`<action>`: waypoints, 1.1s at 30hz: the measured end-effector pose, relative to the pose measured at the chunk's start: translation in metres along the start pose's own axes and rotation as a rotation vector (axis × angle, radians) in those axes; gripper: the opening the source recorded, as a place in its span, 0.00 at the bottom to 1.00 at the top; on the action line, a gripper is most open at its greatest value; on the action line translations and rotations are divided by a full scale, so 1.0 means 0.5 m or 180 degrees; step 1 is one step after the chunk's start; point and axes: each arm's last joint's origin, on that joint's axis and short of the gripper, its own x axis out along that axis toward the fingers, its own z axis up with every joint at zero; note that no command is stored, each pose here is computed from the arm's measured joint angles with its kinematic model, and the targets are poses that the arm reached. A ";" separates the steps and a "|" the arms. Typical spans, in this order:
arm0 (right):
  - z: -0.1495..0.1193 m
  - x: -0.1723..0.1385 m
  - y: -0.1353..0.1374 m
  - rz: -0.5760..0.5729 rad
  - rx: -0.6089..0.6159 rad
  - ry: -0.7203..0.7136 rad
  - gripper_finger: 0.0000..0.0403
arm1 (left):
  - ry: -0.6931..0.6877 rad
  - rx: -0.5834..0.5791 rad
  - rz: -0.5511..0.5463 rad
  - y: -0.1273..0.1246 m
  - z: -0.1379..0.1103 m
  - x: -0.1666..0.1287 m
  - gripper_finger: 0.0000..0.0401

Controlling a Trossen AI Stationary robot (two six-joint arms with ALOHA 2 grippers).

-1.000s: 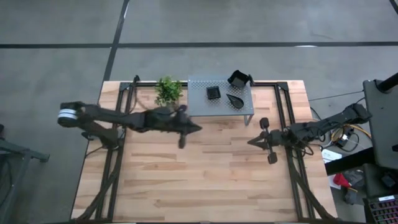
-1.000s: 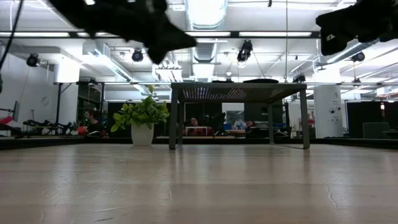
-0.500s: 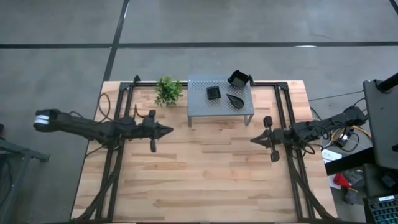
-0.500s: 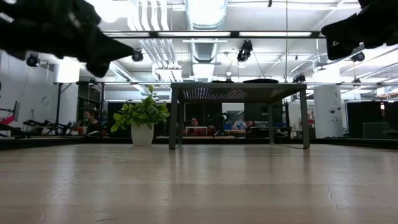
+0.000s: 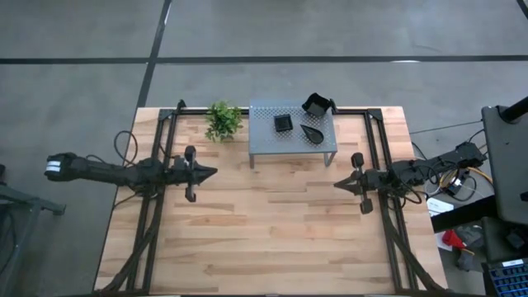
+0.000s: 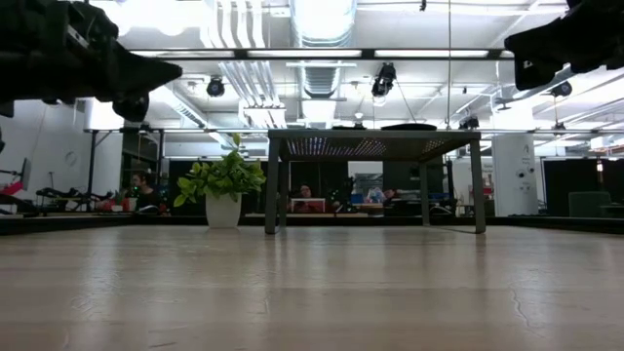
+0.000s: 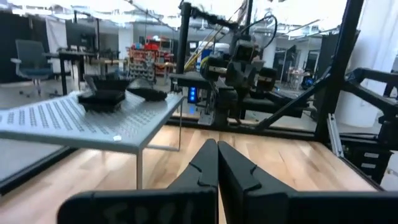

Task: Pick & Place Mini shaped plates
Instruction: Return to Home Position

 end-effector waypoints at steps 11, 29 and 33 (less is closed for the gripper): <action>-0.007 -0.018 -0.009 -0.0248 0.0024 -0.0036 0.02 | 0.0246 0.0085 -0.0114 0.001 -0.011 -0.015 0.00; -0.055 -0.032 -0.013 -0.0411 -0.0195 -0.0115 0.02 | 0.0371 0.0103 -0.0106 0.002 -0.018 -0.019 0.00; -0.057 -0.031 -0.013 -0.0409 -0.0198 -0.0110 0.02 | 0.0370 0.0103 -0.0106 0.002 -0.018 -0.019 0.00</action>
